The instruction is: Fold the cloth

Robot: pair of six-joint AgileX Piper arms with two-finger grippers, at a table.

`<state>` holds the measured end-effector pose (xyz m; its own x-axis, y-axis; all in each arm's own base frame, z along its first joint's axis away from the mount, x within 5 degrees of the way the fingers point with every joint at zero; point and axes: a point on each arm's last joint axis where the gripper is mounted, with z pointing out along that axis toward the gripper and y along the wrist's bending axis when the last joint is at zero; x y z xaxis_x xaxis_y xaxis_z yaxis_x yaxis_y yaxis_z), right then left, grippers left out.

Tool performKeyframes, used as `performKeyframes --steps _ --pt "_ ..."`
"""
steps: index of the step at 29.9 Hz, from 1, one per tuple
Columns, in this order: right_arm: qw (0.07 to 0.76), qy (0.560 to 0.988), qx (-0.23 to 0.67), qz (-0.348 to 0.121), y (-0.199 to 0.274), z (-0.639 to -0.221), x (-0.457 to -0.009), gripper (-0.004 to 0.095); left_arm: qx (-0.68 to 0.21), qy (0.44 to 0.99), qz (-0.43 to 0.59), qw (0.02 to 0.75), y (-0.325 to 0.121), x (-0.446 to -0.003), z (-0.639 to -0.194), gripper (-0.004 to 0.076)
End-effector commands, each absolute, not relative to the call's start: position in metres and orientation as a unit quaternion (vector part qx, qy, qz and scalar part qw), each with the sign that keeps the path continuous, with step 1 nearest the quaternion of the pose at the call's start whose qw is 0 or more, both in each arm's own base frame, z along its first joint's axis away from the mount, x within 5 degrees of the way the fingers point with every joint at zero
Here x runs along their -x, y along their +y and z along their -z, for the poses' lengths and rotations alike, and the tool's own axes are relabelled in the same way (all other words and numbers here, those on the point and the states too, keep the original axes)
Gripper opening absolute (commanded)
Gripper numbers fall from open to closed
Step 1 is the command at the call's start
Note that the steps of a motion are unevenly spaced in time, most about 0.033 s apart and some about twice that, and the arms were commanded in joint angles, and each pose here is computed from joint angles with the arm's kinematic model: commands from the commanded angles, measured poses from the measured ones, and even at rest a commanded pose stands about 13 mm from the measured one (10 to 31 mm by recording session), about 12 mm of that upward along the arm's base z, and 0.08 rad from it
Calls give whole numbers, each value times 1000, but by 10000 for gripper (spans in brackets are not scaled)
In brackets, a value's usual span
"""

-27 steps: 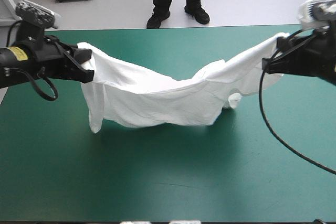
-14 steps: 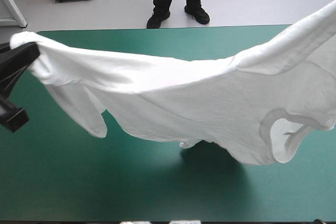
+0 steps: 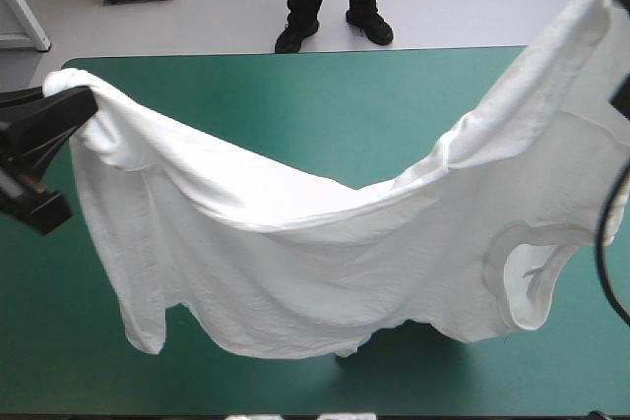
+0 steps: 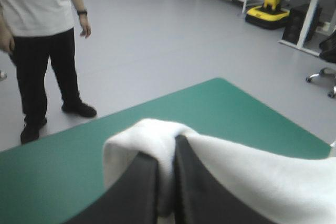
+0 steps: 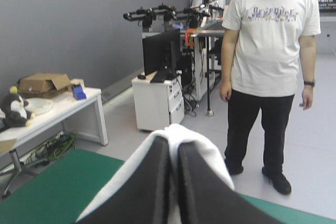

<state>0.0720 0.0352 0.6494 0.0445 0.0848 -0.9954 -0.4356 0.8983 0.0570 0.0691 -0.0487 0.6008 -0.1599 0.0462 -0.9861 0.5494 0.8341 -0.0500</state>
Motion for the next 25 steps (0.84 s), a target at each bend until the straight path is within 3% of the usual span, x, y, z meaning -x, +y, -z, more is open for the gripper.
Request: performKeyframes --steps 1,7,12,18,25 --pt "685 697 136 -163 56 -637 -128 -13 -183 790 192 552 -55 -110 -578 -10" --pt "598 783 139 -101 89 -584 -226 -13 -160 870 163 437 -71 -198 -522 -10" --pt "561 815 129 -68 107 -543 -300 -13 -168 898 142 381 -85 -268 -476 -10" --pt "504 853 96 -95 105 -479 -384 -13 -155 914 116 357 -98 -343 -420 -10" --pt "450 886 81 -73 100 -409 -448 -13 -127 901 95 403 -101 -412 -366 -10"
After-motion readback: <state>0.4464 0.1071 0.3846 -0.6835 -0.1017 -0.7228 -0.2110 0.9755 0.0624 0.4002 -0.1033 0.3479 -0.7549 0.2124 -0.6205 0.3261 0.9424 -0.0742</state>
